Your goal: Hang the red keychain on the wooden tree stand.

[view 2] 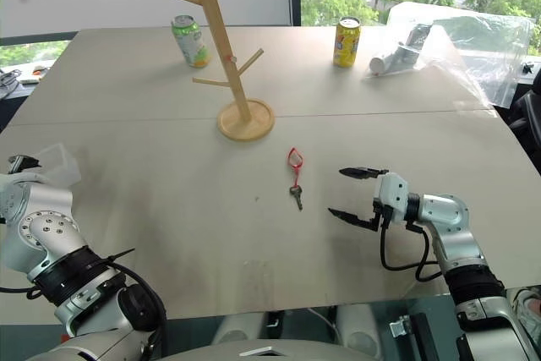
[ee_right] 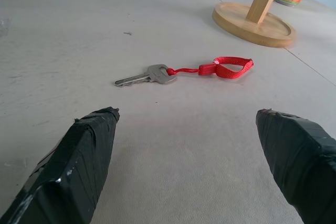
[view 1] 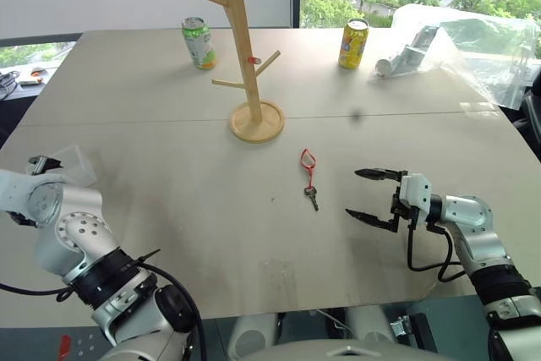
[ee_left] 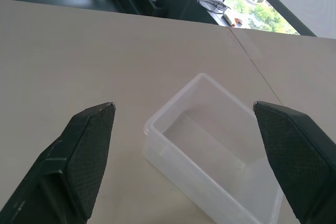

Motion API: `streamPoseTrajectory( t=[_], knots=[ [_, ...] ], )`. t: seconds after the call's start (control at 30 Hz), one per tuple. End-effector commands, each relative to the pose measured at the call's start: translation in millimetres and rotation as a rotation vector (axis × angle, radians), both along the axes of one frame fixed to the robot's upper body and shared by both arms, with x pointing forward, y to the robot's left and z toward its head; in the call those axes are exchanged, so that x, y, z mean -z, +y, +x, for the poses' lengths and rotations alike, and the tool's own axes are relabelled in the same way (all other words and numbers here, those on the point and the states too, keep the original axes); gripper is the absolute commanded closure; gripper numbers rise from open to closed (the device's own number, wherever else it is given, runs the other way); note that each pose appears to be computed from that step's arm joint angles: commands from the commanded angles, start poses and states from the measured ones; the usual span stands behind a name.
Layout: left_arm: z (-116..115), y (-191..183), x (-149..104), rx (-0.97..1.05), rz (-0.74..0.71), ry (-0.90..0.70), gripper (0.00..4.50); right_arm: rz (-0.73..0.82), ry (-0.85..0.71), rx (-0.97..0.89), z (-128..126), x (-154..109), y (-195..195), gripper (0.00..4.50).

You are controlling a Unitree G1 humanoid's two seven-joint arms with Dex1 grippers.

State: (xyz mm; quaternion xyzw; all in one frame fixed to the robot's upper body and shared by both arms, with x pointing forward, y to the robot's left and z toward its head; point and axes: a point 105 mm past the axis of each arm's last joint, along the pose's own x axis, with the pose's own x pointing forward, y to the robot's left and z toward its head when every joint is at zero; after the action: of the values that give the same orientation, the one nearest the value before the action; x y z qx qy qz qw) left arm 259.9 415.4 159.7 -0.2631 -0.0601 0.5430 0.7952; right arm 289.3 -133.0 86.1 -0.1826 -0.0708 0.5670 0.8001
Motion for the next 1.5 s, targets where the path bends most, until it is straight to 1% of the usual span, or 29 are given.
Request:
streamPoseTrajectory(
  t=[0.03, 0.1, 0.17, 0.23, 0.27, 0.3, 0.37, 0.43, 0.5, 0.6, 0.7, 0.73, 0.83, 0.93, 1.0, 1.07, 1.17, 1.27, 1.43, 1.5],
  knots=[
    [2.2, -3.1, -14.2, 0.035, 0.06, -0.026, 0.03, 0.078, -0.061, 0.029, 3.8, -28.1, -0.8, 0.0],
    [10.0, -12.1, -24.2, 0.104, 0.113, -0.038, 0.03, 0.149, -0.067, 0.052, 6.7, -48.6, 2.7, 0.0],
    [21.3, -30.7, -42.7, 0.23, 0.211, -0.071, 0.03, 0.227, -0.082, 0.08, 7.8, -79.0, 9.0, 0.0],
    [36.9, -72.0, -62.0, 0.485, 0.357, -0.109, 0.03, 0.28, -0.075, 0.127, 10.2, -106.7, 20.5, 0.0],
    [40.6, -92.9, -66.8, 0.604, 0.418, -0.12, 0.03, 0.297, -0.068, 0.152, 10.3, -115.6, 26.0, 0.0],
    [41.9, -106.5, -68.6, 0.679, 0.454, -0.125, 0.03, 0.305, -0.059, 0.171, 10.0, -120.7, 29.2, 0.0],
    [39.8, -135.6, -68.2, 0.845, 0.501, -0.151, 0.03, 0.275, -0.002, 0.252, 15.7, -119.0, 37.1, 0.0],
    [32.9, -166.2, -68.5, 1.012, 0.56, -0.191, 0.03, 0.272, 0.055, 0.325, 19.6, -118.4, 45.5, 0.0],
    [17.6, -198.7, -58.2, 1.224, 0.633, -0.206, 0.03, 0.269, 0.108, 0.411, 24.1, -121.9, 60.9, 0.0],
    [-3.2, -217.8, -38.0, 1.414, 0.684, -0.199, 0.03, 0.203, 0.163, 0.517, 30.0, -122.5, 73.0, 0.0],
    [-22.6, -220.1, -14.6, 1.526, 0.738, -0.171, 0.03, 0.167, 0.278, 0.601, 35.1, -115.5, 77.6, 0.0],
    [-27.3, -218.4, -8.1, 1.549, 0.731, -0.177, 0.03, 0.146, 0.298, 0.624, 35.5, -113.7, 78.5, 0.0],
    [-37.1, -210.5, 17.0, 1.622, 0.746, -0.119, 0.03, 0.018, 0.349, 0.68, 33.8, -106.0, 84.1, 0.0],
    [-44.4, -209.6, 28.7, 1.696, 0.798, -0.097, 0.03, -0.036, 0.413, 0.692, 30.8, -100.9, 89.6, 0.0],
    [-51.0, -208.2, 35.1, 1.723, 0.868, -0.079, 0.03, -0.087, 0.475, 0.708, 30.3, -90.2, 90.0, 0.0],
    [-57.7, -208.5, 42.7, 1.757, 0.905, -0.071, 0.03, -0.115, 0.509, 0.725, 31.7, -83.2, 89.6, 0.0],
    [-68.0, -214.9, 55.3, 1.836, 0.941, -0.059, 0.03, -0.123, 0.53, 0.733, 34.2, -79.8, 92.3, 0.0],
    [-78.0, -220.0, 69.3, 1.894, 0.971, -0.043, 0.03, -0.128, 0.546, 0.723, 34.8, -78.0, 103.5, 0.0],
    [-82.6, -221.4, 83.1, 1.913, 0.989, -0.027, 0.03, -0.147, 0.56, 0.678, 35.0, -80.4, 124.3, 0.0],
    [-82.4, -221.6, 85.1, 1.904, 0.986, -0.03, 0.03, -0.163, 0.562, 0.659, 33.9, -79.9, 130.7, 0.0]
  ],
)
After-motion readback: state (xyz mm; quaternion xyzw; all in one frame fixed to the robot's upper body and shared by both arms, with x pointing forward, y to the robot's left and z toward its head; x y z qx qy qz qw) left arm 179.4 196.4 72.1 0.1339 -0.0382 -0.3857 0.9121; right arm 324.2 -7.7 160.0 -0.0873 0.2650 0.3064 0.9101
